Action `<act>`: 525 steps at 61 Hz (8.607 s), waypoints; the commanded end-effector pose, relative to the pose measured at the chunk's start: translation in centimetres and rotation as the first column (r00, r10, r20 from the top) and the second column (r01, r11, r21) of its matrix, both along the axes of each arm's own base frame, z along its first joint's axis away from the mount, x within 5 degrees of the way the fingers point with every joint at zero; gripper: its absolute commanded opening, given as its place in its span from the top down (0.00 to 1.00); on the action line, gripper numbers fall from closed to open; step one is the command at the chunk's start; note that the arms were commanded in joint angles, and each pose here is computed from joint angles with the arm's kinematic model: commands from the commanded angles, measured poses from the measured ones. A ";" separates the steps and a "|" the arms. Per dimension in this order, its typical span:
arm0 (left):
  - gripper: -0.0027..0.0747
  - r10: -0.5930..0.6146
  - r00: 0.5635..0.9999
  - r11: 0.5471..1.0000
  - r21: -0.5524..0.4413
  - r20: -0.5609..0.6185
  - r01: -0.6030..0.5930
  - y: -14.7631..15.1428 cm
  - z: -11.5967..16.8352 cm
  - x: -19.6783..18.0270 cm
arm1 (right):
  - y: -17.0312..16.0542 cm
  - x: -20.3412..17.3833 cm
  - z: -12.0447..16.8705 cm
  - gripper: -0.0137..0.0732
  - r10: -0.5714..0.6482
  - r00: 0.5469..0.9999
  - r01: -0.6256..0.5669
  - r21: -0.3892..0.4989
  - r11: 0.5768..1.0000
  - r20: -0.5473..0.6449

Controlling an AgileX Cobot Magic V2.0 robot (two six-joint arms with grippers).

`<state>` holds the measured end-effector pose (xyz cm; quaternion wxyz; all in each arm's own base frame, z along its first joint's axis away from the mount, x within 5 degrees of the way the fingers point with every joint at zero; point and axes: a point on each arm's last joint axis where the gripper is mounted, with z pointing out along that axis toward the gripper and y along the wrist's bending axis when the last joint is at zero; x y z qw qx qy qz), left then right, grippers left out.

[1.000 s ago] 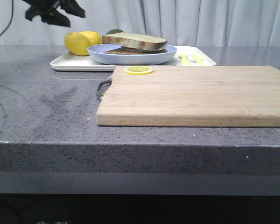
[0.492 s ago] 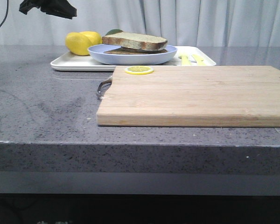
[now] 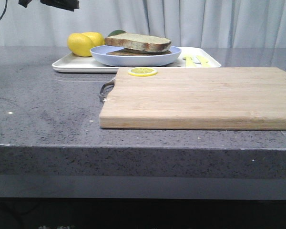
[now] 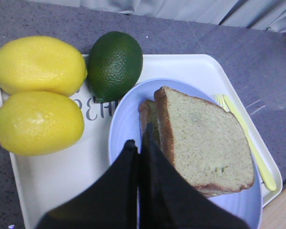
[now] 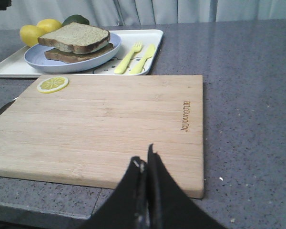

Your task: Place bread and move sandwich to tray

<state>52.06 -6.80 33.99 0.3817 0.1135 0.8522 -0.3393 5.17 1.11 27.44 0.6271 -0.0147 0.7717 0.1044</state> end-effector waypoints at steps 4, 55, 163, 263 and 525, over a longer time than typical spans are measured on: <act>0.99 0.017 0.974 0.998 -0.062 0.228 -0.003 0.1 9.9 -5.1 | 0.0 0.1 1.6 0.91 -0.009 0.995 0.007 0.018 1.000 0.096; 0.99 0.168 0.985 0.901 0.401 0.025 -0.164 0.6 9.9 -10.9 | 0.0 0.1 1.6 0.91 -0.009 0.995 0.007 0.018 1.000 0.096; 0.99 0.373 0.746 0.885 0.029 0.551 -0.464 4.8 0.7 -50.2 | 0.0 0.1 1.6 0.91 -0.009 0.995 0.007 0.018 1.000 0.096; 0.99 0.498 0.553 0.779 -0.065 0.668 -0.624 6.6 -3.8 -48.1 | 0.0 0.1 1.6 0.91 -0.009 0.995 0.007 0.018 1.000 0.096; 0.99 0.532 0.564 0.768 -0.079 0.631 -0.636 6.6 -13.3 -46.6 | -1.2 0.4 -7.8 0.91 -0.200 0.965 0.201 0.007 0.979 0.171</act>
